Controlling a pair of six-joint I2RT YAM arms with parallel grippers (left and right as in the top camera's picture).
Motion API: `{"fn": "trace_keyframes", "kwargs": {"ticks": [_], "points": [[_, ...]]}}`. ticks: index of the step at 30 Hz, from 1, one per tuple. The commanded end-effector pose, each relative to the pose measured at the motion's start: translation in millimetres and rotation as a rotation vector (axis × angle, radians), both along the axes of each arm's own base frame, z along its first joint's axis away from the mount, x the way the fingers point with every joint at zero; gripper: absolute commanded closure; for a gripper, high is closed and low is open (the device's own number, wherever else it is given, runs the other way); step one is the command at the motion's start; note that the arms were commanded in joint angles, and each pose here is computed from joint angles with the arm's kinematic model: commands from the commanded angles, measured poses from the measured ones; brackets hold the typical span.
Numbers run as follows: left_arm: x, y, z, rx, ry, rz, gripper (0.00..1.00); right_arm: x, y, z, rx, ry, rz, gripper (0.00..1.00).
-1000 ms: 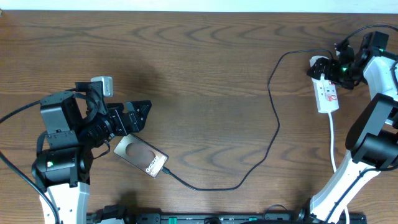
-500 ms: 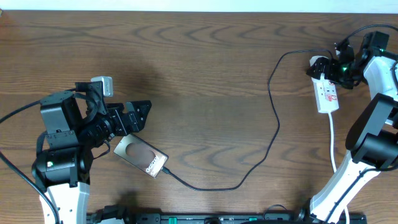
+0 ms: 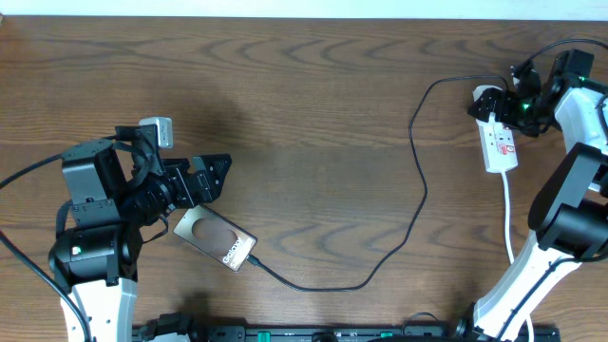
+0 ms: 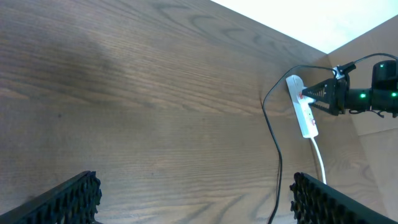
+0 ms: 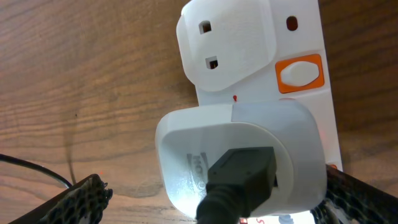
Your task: Plug charger to phone and switch on socket
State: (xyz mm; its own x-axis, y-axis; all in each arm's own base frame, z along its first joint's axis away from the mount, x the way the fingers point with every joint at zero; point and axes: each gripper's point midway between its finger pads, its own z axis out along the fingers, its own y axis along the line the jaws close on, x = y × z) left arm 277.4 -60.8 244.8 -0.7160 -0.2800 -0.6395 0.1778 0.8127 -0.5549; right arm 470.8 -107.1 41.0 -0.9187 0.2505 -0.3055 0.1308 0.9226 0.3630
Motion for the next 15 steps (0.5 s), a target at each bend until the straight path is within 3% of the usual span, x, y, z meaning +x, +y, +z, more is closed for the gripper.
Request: {"fn": "trace_keyframes", "kwargs": {"ticks": [1,9,15], "points": [[1,1,6,0.009,-0.014,0.008,0.04,-19,48,-32,0.168,0.088,0.039,0.01],[1,1,6,0.009,-0.014,0.008,0.04,-17,33,-33,0.115,0.110,-0.043,0.01],[1,1,6,0.009,-0.014,0.008,0.04,-11,-5,19,0.026,0.062,-0.122,0.01]]}}
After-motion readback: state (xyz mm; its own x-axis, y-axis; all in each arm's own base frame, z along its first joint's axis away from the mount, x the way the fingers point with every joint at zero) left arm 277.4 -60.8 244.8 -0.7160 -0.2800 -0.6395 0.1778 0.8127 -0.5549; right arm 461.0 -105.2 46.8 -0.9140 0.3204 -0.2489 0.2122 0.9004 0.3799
